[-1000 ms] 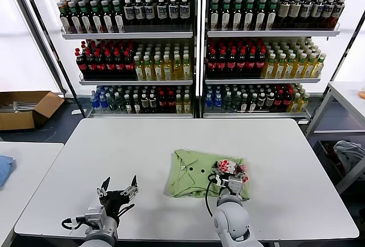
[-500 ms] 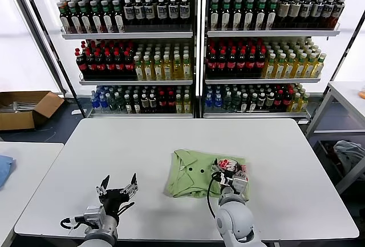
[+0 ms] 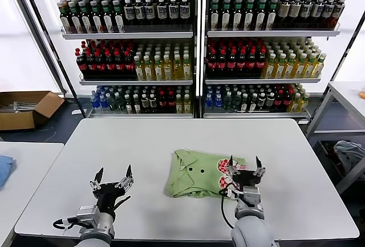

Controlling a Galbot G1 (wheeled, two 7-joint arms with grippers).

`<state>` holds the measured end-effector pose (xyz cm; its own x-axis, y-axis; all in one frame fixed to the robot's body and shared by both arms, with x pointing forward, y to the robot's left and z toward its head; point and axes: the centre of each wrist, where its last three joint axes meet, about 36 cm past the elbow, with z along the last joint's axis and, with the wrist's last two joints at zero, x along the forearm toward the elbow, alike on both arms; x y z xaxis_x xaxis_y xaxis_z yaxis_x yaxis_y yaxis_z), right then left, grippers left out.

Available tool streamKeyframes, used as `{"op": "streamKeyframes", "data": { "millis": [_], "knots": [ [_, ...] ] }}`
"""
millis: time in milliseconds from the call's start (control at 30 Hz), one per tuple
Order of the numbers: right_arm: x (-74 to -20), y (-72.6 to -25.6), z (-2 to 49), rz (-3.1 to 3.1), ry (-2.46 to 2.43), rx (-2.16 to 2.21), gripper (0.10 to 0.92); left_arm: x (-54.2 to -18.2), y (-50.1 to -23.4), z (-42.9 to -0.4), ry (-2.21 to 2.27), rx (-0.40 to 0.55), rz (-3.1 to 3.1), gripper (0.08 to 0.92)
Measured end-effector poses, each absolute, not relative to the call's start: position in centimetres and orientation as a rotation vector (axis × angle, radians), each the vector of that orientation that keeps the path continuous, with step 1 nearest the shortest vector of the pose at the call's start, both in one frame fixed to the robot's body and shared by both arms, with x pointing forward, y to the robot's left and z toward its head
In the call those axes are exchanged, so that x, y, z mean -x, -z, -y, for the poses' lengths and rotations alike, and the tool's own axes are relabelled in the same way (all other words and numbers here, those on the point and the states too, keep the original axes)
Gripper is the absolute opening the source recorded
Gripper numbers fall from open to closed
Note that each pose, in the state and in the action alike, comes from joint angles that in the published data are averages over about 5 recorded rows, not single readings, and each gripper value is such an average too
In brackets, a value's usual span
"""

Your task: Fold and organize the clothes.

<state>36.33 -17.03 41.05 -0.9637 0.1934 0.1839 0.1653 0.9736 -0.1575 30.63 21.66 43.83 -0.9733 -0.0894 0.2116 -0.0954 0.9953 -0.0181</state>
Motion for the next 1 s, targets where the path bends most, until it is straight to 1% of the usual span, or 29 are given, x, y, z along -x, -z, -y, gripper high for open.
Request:
{"op": "streamKeyframes", "data": {
  "millis": [167, 333, 633, 867, 1000],
  "knots": [
    [-34.3, -40.8, 19.6, 2.911, -0.306, 0.31, 0.823, -30.8, -43.5, -21.7, -0.028, -0.135, 2.969, 0.823],
    [-32.9, -41.0, 21.0, 2.899, -0.328, 0.342, 0.823, -31.2, -43.0, -21.5, -0.011, -0.134, 2.994, 0.823],
    [-31.6, -41.5, 21.2, 2.908, -0.323, 0.34, 0.823, -31.5, -42.4, -22.1, 0.023, -0.152, 3.012, 0.823],
    [-30.7, -41.9, 21.0, 2.908, -0.304, 0.325, 0.823, -31.6, -42.4, -22.4, 0.004, -0.178, 3.036, 0.823],
    [-30.3, -42.1, 20.9, 2.904, -0.299, 0.323, 0.823, -31.5, -42.4, -22.6, -0.003, -0.178, 3.048, 0.823]
  ]
}}
